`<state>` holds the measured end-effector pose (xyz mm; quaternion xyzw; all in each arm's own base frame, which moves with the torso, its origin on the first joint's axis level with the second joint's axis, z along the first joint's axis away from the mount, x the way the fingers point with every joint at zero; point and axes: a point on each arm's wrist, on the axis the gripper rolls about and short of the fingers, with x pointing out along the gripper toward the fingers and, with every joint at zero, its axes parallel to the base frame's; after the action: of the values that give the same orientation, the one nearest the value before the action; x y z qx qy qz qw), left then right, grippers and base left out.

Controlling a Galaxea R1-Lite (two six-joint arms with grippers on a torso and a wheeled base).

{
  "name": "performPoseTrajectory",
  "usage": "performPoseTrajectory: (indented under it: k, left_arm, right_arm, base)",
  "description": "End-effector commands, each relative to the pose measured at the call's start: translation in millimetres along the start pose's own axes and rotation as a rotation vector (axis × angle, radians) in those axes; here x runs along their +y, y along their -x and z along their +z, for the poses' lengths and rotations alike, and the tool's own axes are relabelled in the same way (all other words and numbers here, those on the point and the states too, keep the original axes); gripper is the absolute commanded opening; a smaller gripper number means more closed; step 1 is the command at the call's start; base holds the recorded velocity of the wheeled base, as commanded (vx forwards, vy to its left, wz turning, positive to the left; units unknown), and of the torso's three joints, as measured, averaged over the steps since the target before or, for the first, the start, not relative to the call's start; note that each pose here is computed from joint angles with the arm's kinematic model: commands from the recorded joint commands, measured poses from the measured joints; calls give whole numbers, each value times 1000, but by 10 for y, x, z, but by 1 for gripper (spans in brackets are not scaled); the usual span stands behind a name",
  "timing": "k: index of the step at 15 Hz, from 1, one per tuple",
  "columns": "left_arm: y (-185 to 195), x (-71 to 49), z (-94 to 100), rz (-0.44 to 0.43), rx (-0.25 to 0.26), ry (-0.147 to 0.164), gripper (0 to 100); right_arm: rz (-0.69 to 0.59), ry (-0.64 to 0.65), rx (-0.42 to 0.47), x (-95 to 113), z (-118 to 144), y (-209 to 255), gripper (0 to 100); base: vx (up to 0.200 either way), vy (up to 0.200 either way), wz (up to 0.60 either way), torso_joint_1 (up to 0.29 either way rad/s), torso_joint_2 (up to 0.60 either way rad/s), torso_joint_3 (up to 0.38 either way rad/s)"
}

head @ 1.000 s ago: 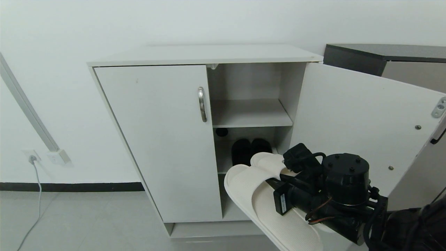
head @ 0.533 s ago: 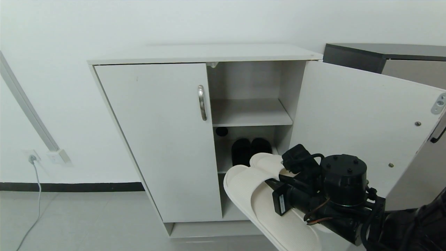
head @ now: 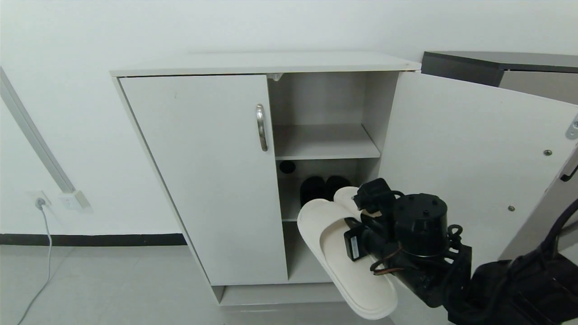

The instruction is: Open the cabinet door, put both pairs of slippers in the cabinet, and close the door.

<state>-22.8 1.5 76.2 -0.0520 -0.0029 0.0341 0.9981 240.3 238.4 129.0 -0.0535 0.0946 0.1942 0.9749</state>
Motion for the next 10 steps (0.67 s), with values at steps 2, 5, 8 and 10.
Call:
performPoseTrajectory:
  k: [2, 5, 8, 10]
  left_arm:
    - [-2, 0, -3, 1, 2, 0, 0]
    - [-1, 0, 1, 1, 1, 0, 0]
    - [-2, 1, -3, 2, 2, 0, 0]
    - [-1, 0, 1, 2, 1, 0, 0]
  right_arm:
    - [-112, -58, 42, 197, 176, -161, 0]
    - [-240, -104, 41, 242, 507, -184, 0]
    - [-228, -125, 2, 348, 873, -47, 0]
    - [-269, -146, -35, 374, 1058, -83, 0]
  base:
    - [0, 0, 0, 0, 0, 0]
    - [0, 0, 0, 0, 0, 0]
    - [0, 0, 0, 0, 0, 0]
    - [0, 0, 0, 0, 0, 0]
